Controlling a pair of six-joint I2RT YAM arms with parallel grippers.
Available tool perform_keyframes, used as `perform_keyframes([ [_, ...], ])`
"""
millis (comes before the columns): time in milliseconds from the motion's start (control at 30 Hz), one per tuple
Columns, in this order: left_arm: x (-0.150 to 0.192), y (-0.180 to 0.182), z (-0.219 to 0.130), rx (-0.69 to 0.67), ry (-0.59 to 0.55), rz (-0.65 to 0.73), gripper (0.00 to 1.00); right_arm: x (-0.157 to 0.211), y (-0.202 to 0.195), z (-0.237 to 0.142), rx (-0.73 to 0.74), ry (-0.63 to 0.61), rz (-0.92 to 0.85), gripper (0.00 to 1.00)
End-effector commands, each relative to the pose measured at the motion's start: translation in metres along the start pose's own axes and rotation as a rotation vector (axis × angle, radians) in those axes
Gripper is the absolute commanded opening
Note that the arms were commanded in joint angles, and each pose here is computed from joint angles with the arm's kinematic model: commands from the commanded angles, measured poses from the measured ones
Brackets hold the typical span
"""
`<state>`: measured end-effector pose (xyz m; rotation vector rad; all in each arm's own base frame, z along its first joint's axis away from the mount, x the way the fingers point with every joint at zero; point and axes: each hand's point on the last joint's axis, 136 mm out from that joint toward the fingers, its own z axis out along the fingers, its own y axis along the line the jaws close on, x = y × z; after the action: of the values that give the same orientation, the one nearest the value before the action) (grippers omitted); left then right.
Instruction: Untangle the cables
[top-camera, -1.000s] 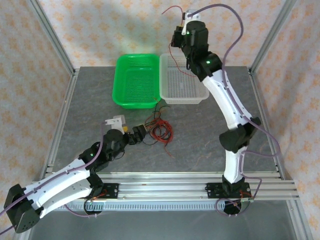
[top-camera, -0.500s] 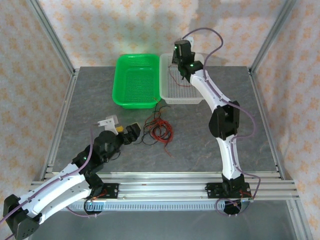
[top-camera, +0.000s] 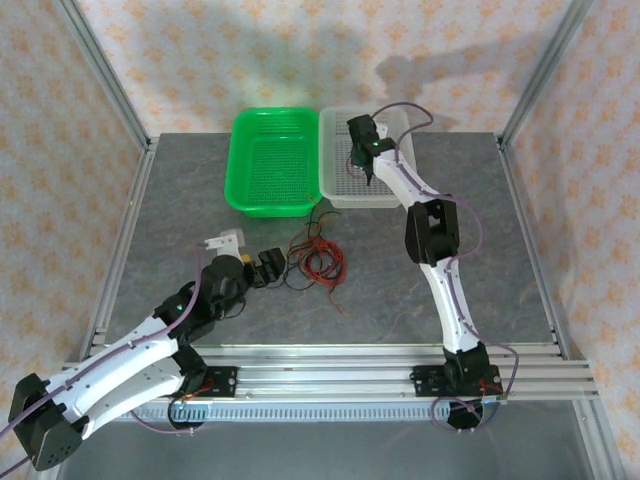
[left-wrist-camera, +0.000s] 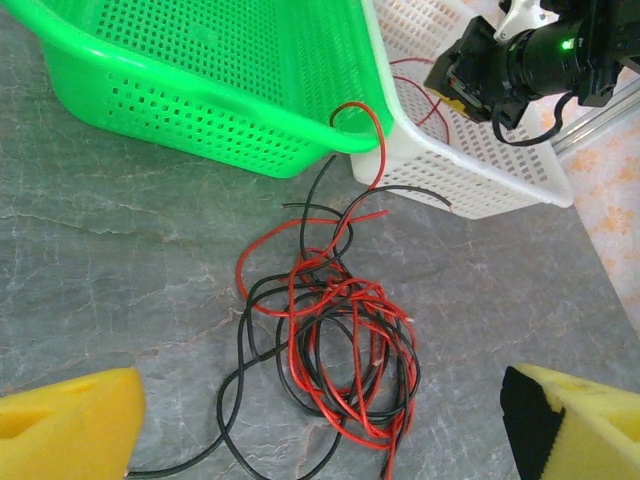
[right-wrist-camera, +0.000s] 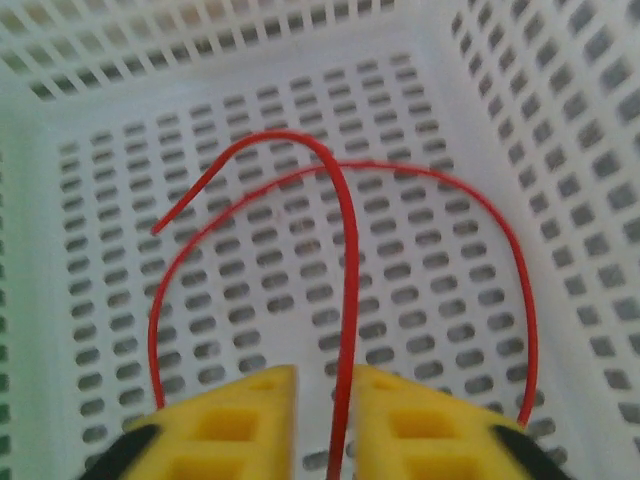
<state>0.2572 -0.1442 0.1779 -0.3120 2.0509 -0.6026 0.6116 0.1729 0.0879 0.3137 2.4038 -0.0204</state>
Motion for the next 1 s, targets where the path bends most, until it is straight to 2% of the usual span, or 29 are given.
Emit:
perform_keyframes([
  [0, -0.009, -0.006, -0.002, 0.005, 0.0, -0.009, 0.92, -0.023, 0.003, -0.028, -0.037, -0.022, 0.005, 0.38],
  [67, -0.009, -0.007, -0.002, 0.004, -0.001, -0.012, 0.92, -0.039, 0.005, -0.047, -0.063, -0.055, 0.007, 0.53],
  [133, -0.009, -0.007, -0.002, 0.006, 0.001, -0.015, 0.92, -0.053, 0.006, -0.067, -0.084, -0.085, 0.01, 0.59],
  [300, -0.005, -0.006, 0.001, 0.003, 0.015, -0.03, 0.92, -0.076, 0.005, -0.129, -0.13, -0.136, 0.008, 0.63],
  [433, 0.003, 0.0, 0.008, -0.052, 0.052, -0.032, 0.92, -0.06, 0.005, -0.181, -0.121, -0.157, -0.042, 0.64],
  [567, 0.001, 0.006, 0.01, -0.102, 0.052, -0.031, 0.91, -0.006, 0.008, -0.229, -0.136, -0.176, -0.111, 0.63],
  [667, -0.006, 0.007, 0.008, -0.118, 0.045, -0.034, 0.91, 0.057, 0.008, -0.246, -0.197, -0.115, -0.137, 0.61],
  [833, -0.017, 0.009, 0.007, -0.138, 0.04, -0.03, 0.91, 0.158, 0.012, -0.246, -0.301, 0.047, -0.142, 0.62],
  [967, -0.022, 0.006, 0.007, -0.134, 0.032, -0.025, 0.91, 0.219, 0.015, -0.226, -0.298, 0.143, -0.131, 0.68],
])
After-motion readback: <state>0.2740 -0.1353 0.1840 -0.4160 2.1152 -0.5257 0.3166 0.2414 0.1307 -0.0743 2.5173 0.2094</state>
